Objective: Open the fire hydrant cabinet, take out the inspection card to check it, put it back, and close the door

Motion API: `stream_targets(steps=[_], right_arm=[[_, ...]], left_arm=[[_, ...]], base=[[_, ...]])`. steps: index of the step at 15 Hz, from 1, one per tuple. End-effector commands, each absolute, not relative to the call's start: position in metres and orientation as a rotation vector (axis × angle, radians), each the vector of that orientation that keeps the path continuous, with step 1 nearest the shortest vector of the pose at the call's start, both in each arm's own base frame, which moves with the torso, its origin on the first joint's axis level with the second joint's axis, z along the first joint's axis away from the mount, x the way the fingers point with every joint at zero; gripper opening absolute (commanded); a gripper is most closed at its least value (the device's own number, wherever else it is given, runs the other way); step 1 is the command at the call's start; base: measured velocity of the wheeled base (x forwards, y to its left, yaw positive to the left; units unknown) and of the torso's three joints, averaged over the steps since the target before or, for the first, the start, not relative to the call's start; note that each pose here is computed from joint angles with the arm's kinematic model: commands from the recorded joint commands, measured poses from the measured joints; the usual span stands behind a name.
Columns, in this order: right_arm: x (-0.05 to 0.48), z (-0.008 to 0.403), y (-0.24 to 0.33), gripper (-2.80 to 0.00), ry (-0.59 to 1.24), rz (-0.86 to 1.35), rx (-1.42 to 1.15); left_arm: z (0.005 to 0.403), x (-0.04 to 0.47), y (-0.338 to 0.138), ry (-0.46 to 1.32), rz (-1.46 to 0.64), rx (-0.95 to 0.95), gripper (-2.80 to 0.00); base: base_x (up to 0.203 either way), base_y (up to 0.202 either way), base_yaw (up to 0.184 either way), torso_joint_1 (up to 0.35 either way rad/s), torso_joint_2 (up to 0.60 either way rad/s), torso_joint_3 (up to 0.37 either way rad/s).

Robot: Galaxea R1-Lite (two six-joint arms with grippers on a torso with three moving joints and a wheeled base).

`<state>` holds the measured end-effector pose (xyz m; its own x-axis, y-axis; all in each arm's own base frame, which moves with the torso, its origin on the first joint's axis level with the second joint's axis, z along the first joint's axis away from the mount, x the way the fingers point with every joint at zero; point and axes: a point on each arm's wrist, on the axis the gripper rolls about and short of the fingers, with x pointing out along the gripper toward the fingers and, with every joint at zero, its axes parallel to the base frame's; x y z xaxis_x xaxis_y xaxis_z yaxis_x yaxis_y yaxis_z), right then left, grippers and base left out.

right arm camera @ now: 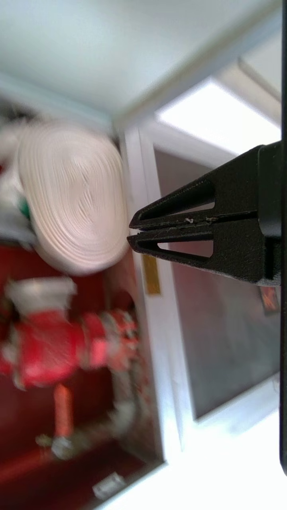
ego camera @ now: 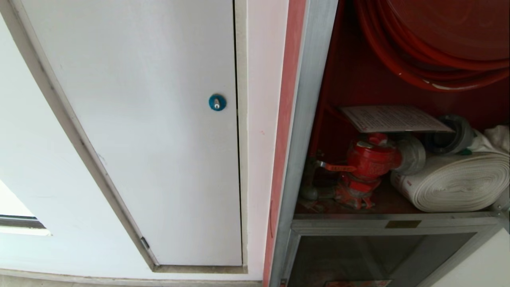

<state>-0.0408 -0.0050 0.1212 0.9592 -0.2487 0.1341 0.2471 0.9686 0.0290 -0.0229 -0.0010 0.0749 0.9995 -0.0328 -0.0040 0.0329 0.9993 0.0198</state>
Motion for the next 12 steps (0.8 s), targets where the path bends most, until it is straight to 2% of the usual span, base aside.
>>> stream_targets(steps=[1,5,8,12], right_arm=[[-0.032,0.102,-0.005,-2.8,-0.111,-0.227,0.009],[-0.024,0.084,-0.001,-2.8,-0.065,-0.077,0.019],[-0.023,0.075,-0.001,-2.8,0.005,-0.06,0.022],[-0.023,0.076,-0.001,-2.8,0.001,-0.048,0.032]], left_arm=[[0.075,-0.023,-0.001,0.006,-0.032,0.02,-2.8],[0.075,-0.023,-0.001,0.006,-0.032,0.02,-2.8],[0.075,-0.023,-0.001,0.006,-0.032,0.02,-2.8],[0.075,-0.023,-0.001,0.006,-0.032,0.02,-2.8]], base=[[0.0,0.0,0.0,0.0,0.0,0.0],[0.0,0.0,0.0,0.0,0.0,0.0],[0.0,0.0,0.0,0.0,0.0,0.0],[0.0,0.0,0.0,0.0,0.0,0.0]])
